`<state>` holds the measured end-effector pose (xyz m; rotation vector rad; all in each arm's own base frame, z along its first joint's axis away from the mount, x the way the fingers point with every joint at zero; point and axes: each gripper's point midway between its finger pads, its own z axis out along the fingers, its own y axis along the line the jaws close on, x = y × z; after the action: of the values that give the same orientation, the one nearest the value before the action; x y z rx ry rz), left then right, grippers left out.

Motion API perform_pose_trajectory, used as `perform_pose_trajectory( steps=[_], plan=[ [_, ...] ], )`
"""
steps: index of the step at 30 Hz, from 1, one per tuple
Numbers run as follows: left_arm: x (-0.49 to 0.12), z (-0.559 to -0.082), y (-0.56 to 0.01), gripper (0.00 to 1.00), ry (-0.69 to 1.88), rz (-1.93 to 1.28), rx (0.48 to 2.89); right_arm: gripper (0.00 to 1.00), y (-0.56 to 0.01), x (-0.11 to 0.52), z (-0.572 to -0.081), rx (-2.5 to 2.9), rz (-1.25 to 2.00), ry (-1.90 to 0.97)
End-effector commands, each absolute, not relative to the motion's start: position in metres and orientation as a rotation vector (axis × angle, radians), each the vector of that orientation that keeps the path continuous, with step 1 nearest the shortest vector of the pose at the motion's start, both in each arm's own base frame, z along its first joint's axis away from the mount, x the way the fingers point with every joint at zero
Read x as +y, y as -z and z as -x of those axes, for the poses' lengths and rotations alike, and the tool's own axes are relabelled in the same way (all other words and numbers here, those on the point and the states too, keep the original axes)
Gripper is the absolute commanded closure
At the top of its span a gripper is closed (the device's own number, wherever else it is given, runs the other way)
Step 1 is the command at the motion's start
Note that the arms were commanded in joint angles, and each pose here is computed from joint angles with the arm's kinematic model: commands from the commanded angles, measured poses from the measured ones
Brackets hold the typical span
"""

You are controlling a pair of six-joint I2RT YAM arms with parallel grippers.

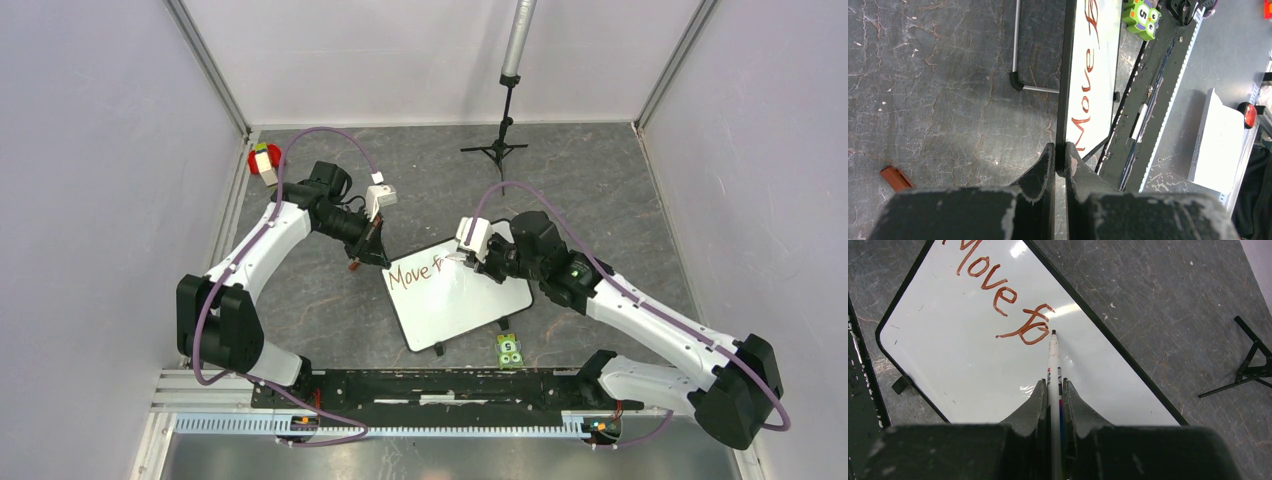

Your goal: Write a sentence on the whiteboard

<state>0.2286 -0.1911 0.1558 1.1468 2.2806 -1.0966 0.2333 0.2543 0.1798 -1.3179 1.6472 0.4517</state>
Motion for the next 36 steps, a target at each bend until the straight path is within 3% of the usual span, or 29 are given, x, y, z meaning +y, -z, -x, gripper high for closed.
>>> perform_pose_trajectory(
  steps=[1, 18, 36],
  plan=[
    [-0.187, -0.214, -0.139, 0.98, 1.065, -1.195, 2.372, 1.00, -0.181, 0.246, -0.240, 1.644, 1.303, -0.377],
    [-0.187, -0.216, -0.137, 0.98, 1.063, -1.199, 2.378, 1.00, -0.161, 0.239, -0.218, 1.671, 1.382, -0.425],
    [-0.186, -0.215, -0.136, 0.98, 1.061, -1.202, 2.378, 1.00, -0.188, 0.244, -0.244, 1.652, 1.280, -0.353]
  ],
)
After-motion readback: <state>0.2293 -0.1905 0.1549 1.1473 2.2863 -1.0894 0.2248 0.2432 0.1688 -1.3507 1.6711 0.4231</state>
